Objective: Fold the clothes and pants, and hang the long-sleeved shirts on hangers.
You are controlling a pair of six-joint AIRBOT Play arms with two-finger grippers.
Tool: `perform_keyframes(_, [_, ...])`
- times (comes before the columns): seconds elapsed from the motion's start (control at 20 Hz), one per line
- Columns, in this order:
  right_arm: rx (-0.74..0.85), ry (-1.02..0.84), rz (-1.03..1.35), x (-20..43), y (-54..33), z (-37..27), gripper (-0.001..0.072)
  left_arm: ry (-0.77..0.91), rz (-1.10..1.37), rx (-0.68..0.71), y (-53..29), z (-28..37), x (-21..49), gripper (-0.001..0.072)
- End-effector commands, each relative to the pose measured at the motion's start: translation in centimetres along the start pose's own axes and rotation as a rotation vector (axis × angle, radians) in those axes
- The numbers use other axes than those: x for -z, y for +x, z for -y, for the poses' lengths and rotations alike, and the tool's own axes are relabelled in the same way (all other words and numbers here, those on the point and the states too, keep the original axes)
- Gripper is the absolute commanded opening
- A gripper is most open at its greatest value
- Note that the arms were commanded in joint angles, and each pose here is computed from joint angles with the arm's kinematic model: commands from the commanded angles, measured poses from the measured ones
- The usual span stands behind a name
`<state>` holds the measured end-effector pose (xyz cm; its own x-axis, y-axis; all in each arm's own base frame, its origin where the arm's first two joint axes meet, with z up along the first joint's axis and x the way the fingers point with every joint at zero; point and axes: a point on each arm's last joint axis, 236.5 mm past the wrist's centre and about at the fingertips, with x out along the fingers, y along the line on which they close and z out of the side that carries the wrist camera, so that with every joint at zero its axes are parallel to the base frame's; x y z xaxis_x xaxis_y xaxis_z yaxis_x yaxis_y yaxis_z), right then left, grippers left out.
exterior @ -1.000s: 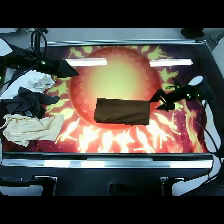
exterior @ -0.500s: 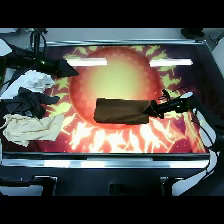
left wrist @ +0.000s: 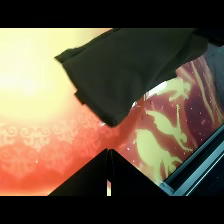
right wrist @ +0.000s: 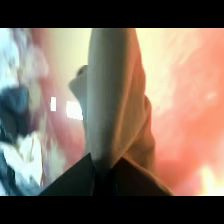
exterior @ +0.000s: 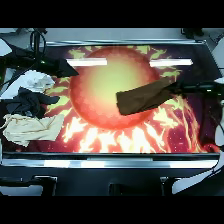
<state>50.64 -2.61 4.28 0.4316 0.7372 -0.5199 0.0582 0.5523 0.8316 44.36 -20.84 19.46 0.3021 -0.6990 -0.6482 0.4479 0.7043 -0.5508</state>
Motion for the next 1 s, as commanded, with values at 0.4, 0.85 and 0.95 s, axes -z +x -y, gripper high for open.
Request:
perform_keyframes(0.4, [0.317,0.522,0.525,-0.2,-32.0,14.3,0.0045,-0.03,0.0,0.0,0.0,0.0,0.0,0.002])
perform_keyframes(0.85, [0.76,0.94,0.333,15.8,-35.0,22.7,0.0045,-0.029,0.001,0.0,0.1,0.0,0.0,0.0019])
perform_keyframes(0.95, [0.788,0.981,0.302,18.8,-32.9,23.6,0.0046,-0.03,0.01,-0.002,0.1,-0.1,-0.3,0.0019])
